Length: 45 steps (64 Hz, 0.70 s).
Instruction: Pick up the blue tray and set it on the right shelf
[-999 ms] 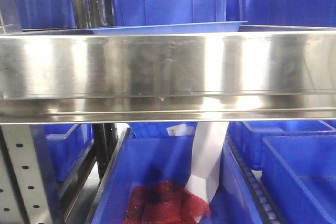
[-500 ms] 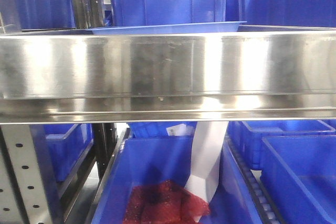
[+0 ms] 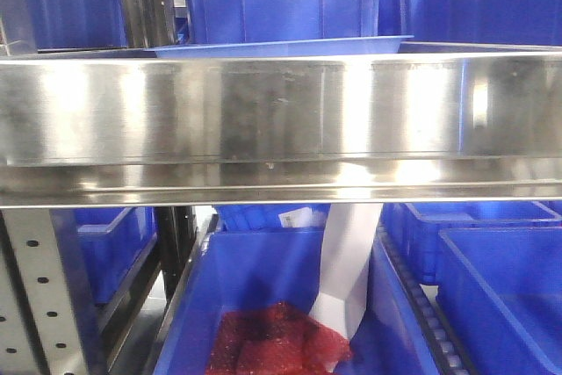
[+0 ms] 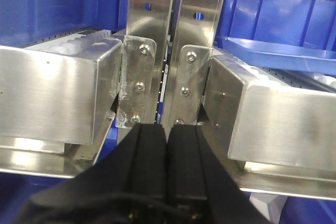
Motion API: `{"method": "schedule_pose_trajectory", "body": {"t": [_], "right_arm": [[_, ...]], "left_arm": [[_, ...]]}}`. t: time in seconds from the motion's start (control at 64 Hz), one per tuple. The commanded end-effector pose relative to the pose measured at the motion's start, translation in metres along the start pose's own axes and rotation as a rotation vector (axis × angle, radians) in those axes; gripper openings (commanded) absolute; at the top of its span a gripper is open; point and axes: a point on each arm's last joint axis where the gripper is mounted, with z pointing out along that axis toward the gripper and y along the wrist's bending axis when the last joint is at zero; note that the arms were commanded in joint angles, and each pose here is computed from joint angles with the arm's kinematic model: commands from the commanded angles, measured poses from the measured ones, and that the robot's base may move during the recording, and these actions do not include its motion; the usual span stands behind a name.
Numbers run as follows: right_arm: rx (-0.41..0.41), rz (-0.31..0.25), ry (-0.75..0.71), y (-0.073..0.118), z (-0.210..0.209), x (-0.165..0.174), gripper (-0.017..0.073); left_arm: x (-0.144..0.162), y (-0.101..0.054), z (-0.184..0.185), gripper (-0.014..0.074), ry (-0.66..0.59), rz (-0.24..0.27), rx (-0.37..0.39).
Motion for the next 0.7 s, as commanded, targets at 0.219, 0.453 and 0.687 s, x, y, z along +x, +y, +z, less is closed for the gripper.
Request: {"method": "schedule_pose_trajectory", "body": {"t": [0.219, 0.453, 0.687], "right_arm": [[-0.001, -0.009, -0.172, 0.0007, -0.0040, -0.0183, 0.0057], [0.020, -0.010, -0.170, -0.0005, -0.0040, -0.0181, 0.0057], [0.026, -0.010, -0.171, -0.0008, -0.0040, -0.0182, 0.0057]], "left_arm": [[0.0021, 0.0006, 0.0002, -0.0049, -0.063, -0.005, 0.006], [0.0021, 0.0006, 0.0002, -0.0049, -0.063, -0.005, 0.006], [0.0021, 0.0006, 0.0002, -0.0049, -0.063, -0.005, 0.006]]}}
